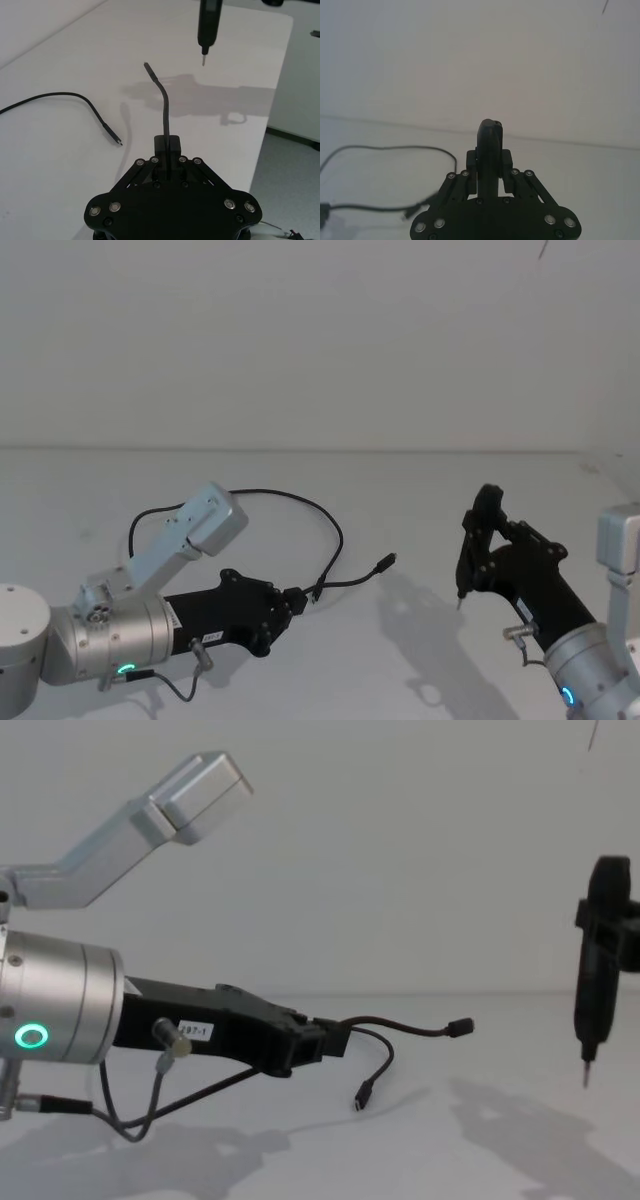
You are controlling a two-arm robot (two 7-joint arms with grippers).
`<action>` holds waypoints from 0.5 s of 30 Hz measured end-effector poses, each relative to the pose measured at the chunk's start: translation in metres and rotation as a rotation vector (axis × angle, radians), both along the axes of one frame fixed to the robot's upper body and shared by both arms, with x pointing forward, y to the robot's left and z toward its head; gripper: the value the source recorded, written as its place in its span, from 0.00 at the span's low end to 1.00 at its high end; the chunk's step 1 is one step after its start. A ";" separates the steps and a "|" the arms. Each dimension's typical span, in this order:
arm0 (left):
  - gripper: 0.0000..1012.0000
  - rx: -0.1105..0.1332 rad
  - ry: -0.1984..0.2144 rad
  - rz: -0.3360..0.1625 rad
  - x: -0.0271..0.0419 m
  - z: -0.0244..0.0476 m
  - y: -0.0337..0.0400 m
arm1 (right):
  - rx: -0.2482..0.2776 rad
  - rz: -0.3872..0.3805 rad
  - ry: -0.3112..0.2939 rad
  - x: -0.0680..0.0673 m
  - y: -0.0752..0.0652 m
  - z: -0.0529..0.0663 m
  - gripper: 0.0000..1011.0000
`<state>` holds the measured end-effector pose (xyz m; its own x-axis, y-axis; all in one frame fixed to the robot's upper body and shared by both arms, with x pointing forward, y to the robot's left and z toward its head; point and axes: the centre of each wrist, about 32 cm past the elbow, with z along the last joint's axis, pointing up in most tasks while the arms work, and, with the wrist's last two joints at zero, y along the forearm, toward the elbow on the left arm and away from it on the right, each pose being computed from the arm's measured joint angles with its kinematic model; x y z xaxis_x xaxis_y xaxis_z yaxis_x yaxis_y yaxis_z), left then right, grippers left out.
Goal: Pick up the data cable with the one hand.
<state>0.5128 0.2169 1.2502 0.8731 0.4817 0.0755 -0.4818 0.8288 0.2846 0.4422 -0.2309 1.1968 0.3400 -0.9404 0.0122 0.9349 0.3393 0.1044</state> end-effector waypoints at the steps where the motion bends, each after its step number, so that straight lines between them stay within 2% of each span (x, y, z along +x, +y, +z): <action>1: 0.04 0.000 0.000 0.000 0.0000 0.0000 0.0000 | 0.016 0.005 -0.006 0.000 0.002 0.003 0.28; 4: 0.04 0.003 0.001 -0.005 -0.0024 0.0012 0.0011 | 0.039 0.013 -0.016 0.000 0.006 0.007 0.28; 7: 0.04 0.005 0.002 -0.008 -0.0040 0.0020 0.0018 | 0.083 0.031 -0.030 -0.001 0.015 0.014 0.28; 15: 0.04 0.008 0.005 -0.013 -0.0064 0.0030 0.0029 | 0.135 0.057 -0.036 -0.001 0.031 0.020 0.28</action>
